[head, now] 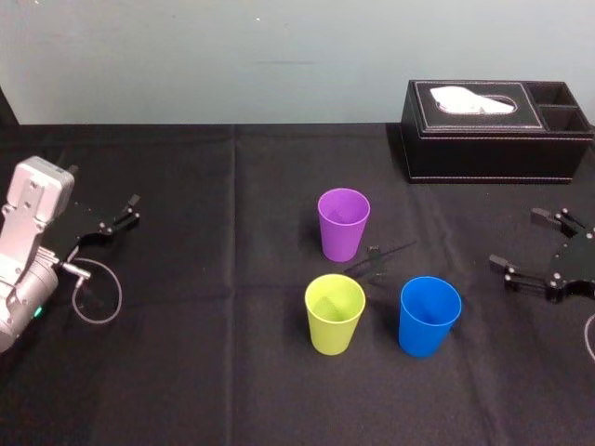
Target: Stack the three plastic cups sequentially using one hand.
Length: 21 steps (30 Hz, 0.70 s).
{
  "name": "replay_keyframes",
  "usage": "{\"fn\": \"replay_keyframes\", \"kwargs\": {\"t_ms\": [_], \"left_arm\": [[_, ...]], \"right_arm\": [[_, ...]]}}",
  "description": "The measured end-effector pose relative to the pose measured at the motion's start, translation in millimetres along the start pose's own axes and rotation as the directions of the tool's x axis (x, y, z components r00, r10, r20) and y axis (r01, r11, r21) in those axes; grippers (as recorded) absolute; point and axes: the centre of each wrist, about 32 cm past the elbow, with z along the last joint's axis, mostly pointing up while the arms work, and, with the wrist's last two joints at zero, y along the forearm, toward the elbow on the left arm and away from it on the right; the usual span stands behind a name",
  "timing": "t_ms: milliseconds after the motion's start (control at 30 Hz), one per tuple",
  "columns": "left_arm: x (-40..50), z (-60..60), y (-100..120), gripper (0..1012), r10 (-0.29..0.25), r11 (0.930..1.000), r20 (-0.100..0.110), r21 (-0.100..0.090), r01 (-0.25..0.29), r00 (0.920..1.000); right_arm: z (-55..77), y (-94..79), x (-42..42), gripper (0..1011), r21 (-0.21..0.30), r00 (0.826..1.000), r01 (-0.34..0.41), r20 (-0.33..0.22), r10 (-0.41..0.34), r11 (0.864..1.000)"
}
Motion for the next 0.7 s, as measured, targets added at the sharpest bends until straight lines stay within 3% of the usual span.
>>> {"fn": "replay_keyframes", "kwargs": {"t_ms": [300, 467, 700], "left_arm": [[0.0, 0.0, 0.0, 1011, 0.000, 1.0000, 0.000, 0.000, 0.000, 1.0000], [0.0, 0.0, 0.0, 1011, 0.000, 1.0000, 0.000, 0.000, 0.000, 1.0000], [0.0, 0.0, 0.0, 1011, 0.000, 1.0000, 0.000, 0.000, 0.000, 1.0000]], "right_arm": [[-0.3, -10.0, 8.3, 1002, -0.008, 0.992, -0.125, 0.009, 0.125, 0.992], [-2.2, -16.1, 10.8, 1003, -0.005, 0.978, -0.209, 0.016, 0.209, 0.978], [-5.8, -18.8, 10.3, 1003, -0.006, 0.963, -0.269, 0.019, 0.269, 0.963]]}}
